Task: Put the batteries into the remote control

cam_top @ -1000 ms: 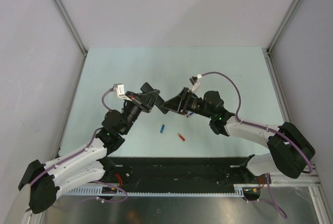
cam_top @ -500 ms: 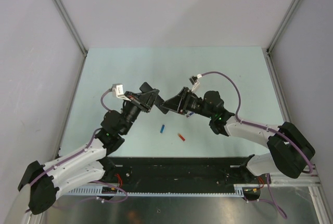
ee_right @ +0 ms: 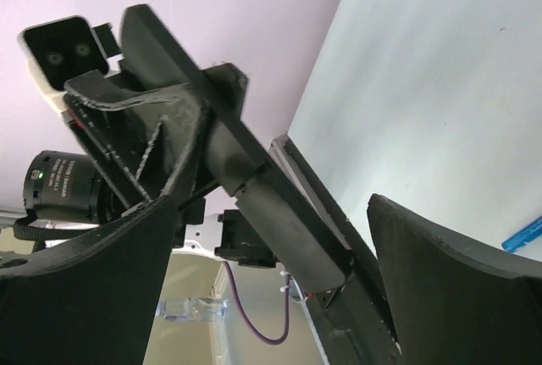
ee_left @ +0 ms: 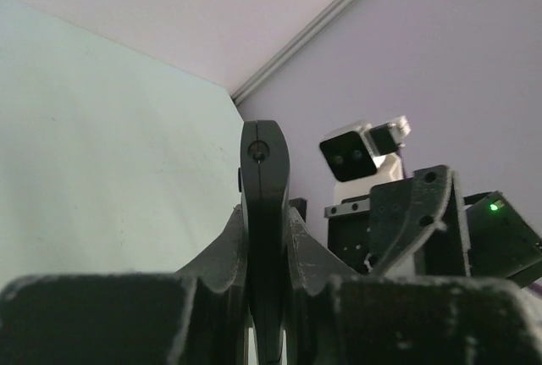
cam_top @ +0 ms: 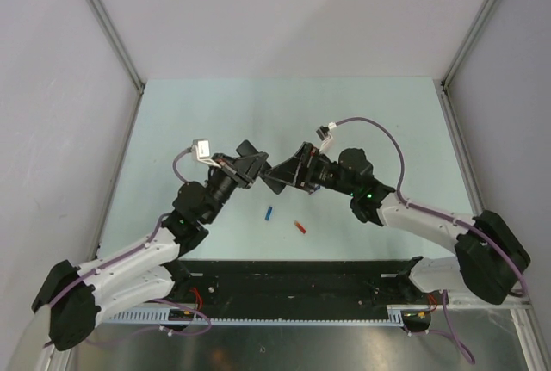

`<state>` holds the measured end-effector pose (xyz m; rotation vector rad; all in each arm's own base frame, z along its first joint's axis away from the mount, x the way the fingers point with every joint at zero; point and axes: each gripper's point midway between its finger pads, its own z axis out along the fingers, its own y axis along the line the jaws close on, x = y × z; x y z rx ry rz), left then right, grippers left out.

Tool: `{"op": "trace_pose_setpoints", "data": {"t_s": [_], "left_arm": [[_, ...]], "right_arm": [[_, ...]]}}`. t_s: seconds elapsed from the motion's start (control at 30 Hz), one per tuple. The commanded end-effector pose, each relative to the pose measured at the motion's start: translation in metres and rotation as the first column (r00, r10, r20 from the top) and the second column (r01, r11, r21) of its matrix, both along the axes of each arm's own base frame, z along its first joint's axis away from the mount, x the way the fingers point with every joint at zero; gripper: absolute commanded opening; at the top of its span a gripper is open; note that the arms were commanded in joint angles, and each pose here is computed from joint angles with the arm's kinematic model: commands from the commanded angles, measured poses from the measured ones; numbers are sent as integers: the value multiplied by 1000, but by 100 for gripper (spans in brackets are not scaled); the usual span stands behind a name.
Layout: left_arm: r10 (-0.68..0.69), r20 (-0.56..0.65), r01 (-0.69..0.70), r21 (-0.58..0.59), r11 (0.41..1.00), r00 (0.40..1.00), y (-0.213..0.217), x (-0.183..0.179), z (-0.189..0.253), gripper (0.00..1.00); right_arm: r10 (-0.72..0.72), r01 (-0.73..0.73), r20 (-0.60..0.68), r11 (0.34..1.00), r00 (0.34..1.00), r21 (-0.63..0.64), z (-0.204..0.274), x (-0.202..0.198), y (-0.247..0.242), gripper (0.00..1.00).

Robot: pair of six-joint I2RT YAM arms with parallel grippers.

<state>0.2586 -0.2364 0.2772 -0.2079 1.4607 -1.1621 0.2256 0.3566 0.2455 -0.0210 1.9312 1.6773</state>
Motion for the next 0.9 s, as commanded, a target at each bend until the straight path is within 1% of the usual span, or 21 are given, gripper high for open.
{"op": "trace_pose_setpoints", "data": {"t_s": [0.0, 0.03, 0.07, 0.1, 0.17, 0.2, 0.23, 0.27, 0.3, 0.33, 0.37, 0.4, 0.43, 0.47, 0.53, 0.6, 0.63, 0.7, 0.8, 0.87], "left_arm": [[-47, -15, 45, -86, 995, 999, -2, 0, 9, 0], [-55, -32, 51, -106, 993, 998, -2, 1, 9, 0], [-63, -44, 58, -112, 992, 997, -2, 3, 7, 0], [-57, -56, 50, -118, 992, 997, 1, 7, 5, 0], [-83, -86, 71, -140, 988, 993, 0, 9, 1, 0], [-77, -97, 62, -149, 987, 992, 5, 14, 0, 0], [-120, -113, 100, -166, 981, 986, 1, 10, -1, 0], [-133, -125, 111, -170, 979, 983, 1, 12, -3, 0], [-142, -138, 119, -168, 979, 980, 1, 16, -6, 0], [-163, -158, 133, -181, 974, 974, 0, 17, -8, 0], [-216, -168, 185, -183, 966, 962, -6, 12, -10, 0], [-225, -194, 191, -183, 965, 955, -7, 17, -16, 0], [-248, -209, 208, -196, 958, 946, -10, 17, -18, 0], [-302, -217, 261, -197, 945, 928, -16, 11, -19, 0], [-348, -246, 303, -202, 931, 905, -25, 13, -26, 0], [-398, -242, 355, -204, 912, 885, -32, 8, -27, 0], [-405, -264, 356, -213, 910, 875, -34, 10, -34, 0], [-428, -249, 379, -221, 899, 869, -36, 7, -31, 0], [-452, -246, 403, -227, 887, 857, -40, 6, -31, 0], [-463, -247, 412, -231, 881, 851, -41, 5, -31, 0]], "right_arm": [[-48, 54, 111, 998, 993, -44, 31, 2, -14, 100], [-71, 80, 105, 993, 992, -86, 31, 3, -21, 100], [-78, 98, 149, 986, 986, -134, 29, 3, -27, 100], [-118, 147, 170, 974, 978, -172, 28, 8, -33, 100], [-129, 179, 201, 950, 971, -257, 29, 1, -49, 100], [-145, 219, 244, 925, 959, -310, 25, 4, -59, 100], [-126, 216, 252, 903, 959, -371, 22, -4, -65, 100], [-121, 232, 284, 887, 951, -399, 26, -7, -69, 100], [-139, 296, 345, 839, 928, -457, 24, 0, -78, 100], [-119, 295, 339, 793, 933, -533, 13, -6, -84, 100], [-91, 292, 360, 779, 928, -555, 21, -13, -76, 100], [-101, 327, 385, 744, 917, -583, 20, -11, -79, 100], [-79, 323, 390, 718, 918, -616, 15, -15, -81, 100], [-55, 314, 402, 722, 914, -617, 21, -21, -75, 100], [-26, 306, 403, 694, 915, -652, 16, -23, -72, 100], [-6, 298, 407, 689, 913, -660, 19, -25, -65, 100], [6, 289, 400, 682, 917, -672, 17, -26, -64, 100], [30, 271, 390, 668, 921, -693, 15, -26, -57, 100], [64, 254, 373, 623, 926, -739, 3, -30, -53, 99], [77, 246, 369, 617, 926, -748, -2, -32, -48, 98]]}}
